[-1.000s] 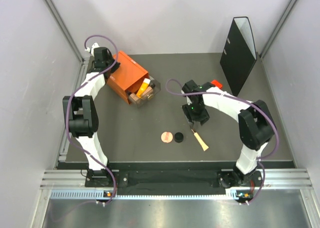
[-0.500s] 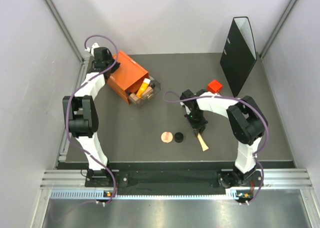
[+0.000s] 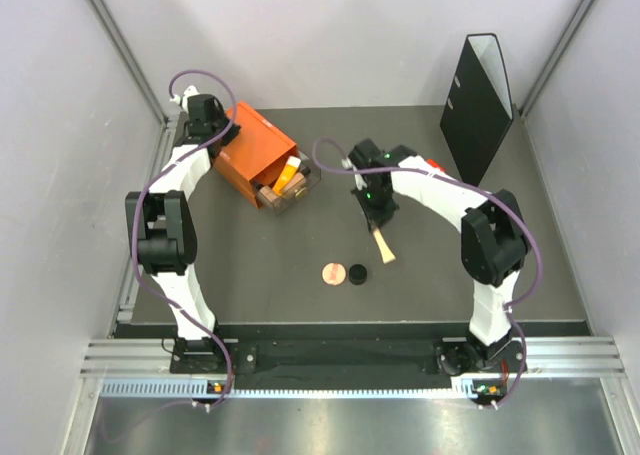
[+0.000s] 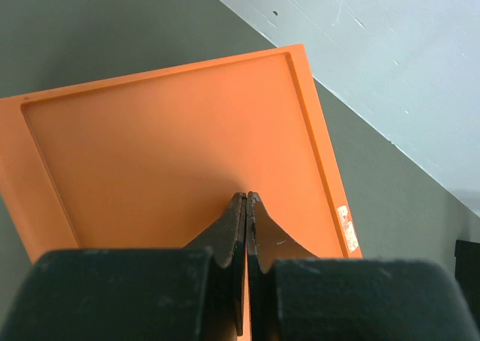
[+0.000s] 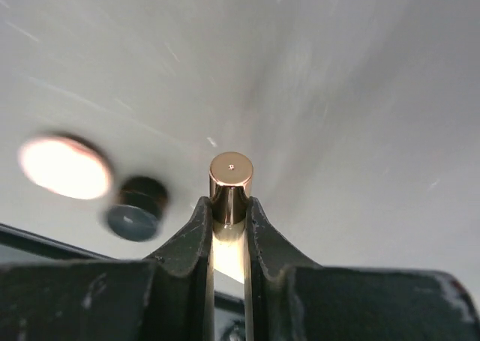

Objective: Organize the makeup

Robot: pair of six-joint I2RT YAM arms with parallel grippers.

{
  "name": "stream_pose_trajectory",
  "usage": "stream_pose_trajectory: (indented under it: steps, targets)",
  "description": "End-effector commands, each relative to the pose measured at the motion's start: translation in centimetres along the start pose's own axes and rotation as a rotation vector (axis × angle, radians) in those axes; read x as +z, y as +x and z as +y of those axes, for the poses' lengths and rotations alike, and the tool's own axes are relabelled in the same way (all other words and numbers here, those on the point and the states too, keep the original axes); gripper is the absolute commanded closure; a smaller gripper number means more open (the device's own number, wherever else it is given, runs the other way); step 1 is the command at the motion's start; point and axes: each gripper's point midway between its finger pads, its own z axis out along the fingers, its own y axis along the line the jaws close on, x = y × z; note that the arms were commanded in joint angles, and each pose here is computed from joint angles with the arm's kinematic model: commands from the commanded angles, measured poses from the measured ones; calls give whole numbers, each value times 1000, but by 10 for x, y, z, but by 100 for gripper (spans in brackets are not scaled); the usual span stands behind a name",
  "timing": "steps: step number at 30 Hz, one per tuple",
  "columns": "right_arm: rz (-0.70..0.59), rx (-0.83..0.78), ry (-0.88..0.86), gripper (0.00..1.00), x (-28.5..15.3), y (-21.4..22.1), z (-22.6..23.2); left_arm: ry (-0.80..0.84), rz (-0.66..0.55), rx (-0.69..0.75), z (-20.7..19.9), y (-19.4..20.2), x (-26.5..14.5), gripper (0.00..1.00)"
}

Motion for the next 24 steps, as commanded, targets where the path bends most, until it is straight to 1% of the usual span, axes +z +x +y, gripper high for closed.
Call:
stream_pose_trajectory:
  steps: [1,7,10,11,13,16,17,19,20,21,22,24]
  targets:
    - [-162,-50,-48,100,-44,-57,18,-242,276,42,82,93,2,100]
    - [-318,-10,-170,100,-76,-108,45,-241,277,37,81,93,1,100]
    - [-415,15,-267,100,-91,-135,64,-239,276,40,81,93,1,100]
    - [-462,10,-326,100,-99,-147,75,-237,276,39,80,93,1,100]
    - [-508,24,-373,100,-112,-166,85,-236,281,42,81,94,1,100]
    - [-554,31,-468,100,-124,-190,100,-235,278,40,80,93,1,100]
    - [-556,26,-529,100,-129,-193,109,-235,280,42,81,94,1,100]
    - [-598,73,-613,100,-134,-210,117,-236,281,42,81,94,1,100]
    - [-590,77,-678,100,-138,-211,125,-236,281,42,81,94,0,100]
    - [-584,113,-713,100,-137,-215,129,-234,283,41,81,95,0,100]
    - [-607,111,-738,100,-141,-222,131,-237,281,40,81,94,0,100]
    - [-591,136,-768,100,-139,-226,132,-237,277,35,81,94,-1,100]
